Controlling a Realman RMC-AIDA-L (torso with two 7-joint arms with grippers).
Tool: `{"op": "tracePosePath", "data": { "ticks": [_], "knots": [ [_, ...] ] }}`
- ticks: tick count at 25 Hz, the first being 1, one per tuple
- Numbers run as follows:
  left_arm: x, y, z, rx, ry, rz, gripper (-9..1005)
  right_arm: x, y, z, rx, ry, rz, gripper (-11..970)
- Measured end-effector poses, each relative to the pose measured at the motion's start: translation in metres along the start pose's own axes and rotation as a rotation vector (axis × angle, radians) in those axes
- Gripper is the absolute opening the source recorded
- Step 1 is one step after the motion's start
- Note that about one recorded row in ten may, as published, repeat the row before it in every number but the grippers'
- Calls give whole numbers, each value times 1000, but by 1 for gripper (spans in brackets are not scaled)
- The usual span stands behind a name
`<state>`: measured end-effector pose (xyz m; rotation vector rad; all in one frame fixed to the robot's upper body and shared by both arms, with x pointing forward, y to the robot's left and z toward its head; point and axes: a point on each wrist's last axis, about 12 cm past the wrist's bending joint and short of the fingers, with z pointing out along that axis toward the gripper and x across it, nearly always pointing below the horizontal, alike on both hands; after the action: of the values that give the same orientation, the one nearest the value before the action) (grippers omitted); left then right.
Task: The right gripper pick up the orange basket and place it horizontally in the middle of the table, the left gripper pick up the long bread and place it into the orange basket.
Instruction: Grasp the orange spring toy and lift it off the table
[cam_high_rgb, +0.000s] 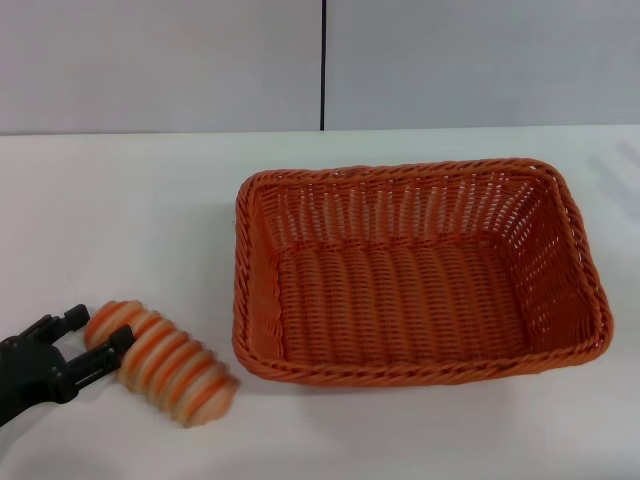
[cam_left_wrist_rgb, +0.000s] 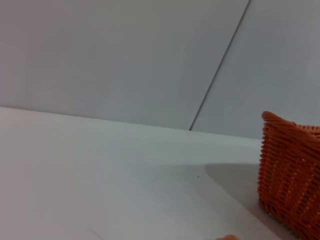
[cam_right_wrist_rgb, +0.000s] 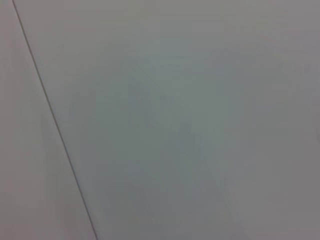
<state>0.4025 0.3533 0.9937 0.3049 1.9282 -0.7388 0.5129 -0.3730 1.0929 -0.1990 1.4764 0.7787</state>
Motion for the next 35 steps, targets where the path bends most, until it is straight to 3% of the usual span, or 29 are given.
{"op": "tracePosePath", "data": {
  "ticks": [14,19,35],
  "knots": [
    [0,-1,1,1,-14,-7,807,1,-2,-2,16,2,1,593],
    [0,-2,0,-3,-18,-3,599,1,-2,-3,17,1,1,592],
    [0,-2,1,-3,-21,-3,376,1,-1,-3,20,2,1,592]
  ]
}}
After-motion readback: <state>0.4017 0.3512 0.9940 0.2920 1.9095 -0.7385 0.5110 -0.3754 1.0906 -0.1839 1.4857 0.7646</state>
